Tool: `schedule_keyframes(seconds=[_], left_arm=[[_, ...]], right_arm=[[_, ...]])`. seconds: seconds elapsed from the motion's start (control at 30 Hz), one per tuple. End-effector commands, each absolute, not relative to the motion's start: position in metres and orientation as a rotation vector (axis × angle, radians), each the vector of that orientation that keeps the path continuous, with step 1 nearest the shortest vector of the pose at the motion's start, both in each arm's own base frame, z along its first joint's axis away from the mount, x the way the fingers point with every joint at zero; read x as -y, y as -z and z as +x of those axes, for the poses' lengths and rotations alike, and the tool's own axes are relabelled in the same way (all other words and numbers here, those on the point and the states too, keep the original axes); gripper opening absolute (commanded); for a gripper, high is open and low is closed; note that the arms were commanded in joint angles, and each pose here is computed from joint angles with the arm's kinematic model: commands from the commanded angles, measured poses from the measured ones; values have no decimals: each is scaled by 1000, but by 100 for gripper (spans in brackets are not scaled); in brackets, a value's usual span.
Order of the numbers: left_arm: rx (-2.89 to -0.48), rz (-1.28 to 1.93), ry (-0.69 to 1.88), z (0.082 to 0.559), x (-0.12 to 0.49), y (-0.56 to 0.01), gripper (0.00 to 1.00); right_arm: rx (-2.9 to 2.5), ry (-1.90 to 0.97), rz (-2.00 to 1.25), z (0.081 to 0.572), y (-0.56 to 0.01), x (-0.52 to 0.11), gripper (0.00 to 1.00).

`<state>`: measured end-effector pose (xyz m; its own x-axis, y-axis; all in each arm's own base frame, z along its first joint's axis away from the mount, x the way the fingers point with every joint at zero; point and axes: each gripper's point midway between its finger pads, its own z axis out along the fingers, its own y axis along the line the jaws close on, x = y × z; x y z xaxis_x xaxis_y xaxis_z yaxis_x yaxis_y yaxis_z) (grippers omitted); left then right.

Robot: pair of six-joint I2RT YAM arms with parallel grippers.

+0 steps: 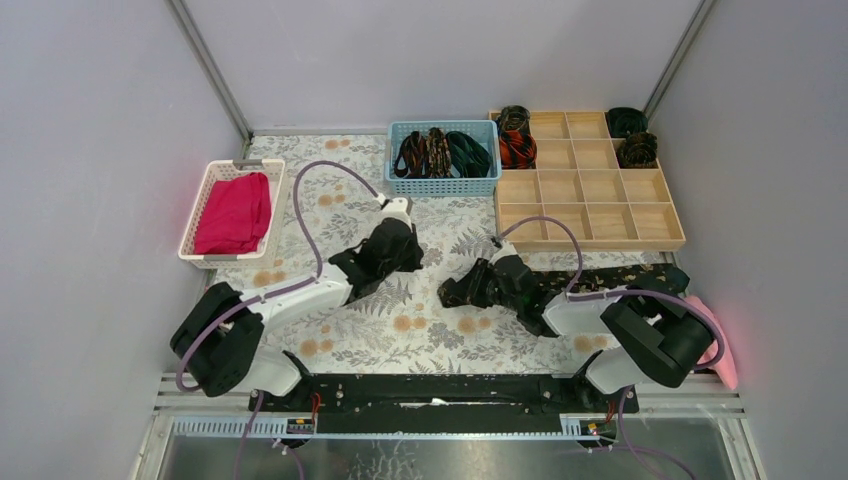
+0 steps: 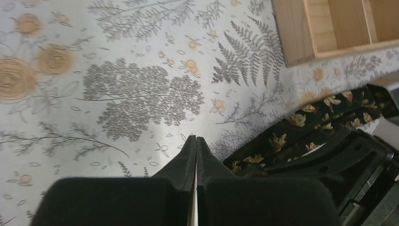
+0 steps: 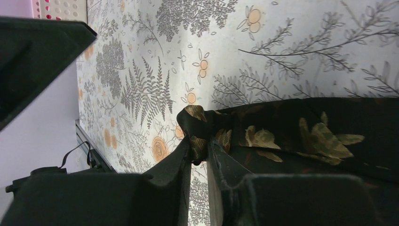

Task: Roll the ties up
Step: Roll the tie at the center of the board.

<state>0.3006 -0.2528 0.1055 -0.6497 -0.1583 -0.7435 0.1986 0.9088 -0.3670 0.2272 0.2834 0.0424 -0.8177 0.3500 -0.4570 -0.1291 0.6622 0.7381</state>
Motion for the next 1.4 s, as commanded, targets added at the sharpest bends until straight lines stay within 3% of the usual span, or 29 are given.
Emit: schedule_keyframes(seconds=[0.0,0.67,0.77,1.0,1.37], left_arm=[[-2150,98,595,302,280,-114,0],[-2187,338,713,260,352,-88,0],[-2190,375,730,249,362,-87,0],[-2223,403,680,237,358,-74,0],[-2278,414,571,234,346,-47,0]], right_arm=[[-2245,-1099,239,232,-52,-274,20],[-2361,-820,307,221,-9,-229,20],[-2379,-761,323,222,-5,-222,26],[-2394,-706,302,225,-6,-218,36],[-2384,-689,288,230,-10,-220,36]])
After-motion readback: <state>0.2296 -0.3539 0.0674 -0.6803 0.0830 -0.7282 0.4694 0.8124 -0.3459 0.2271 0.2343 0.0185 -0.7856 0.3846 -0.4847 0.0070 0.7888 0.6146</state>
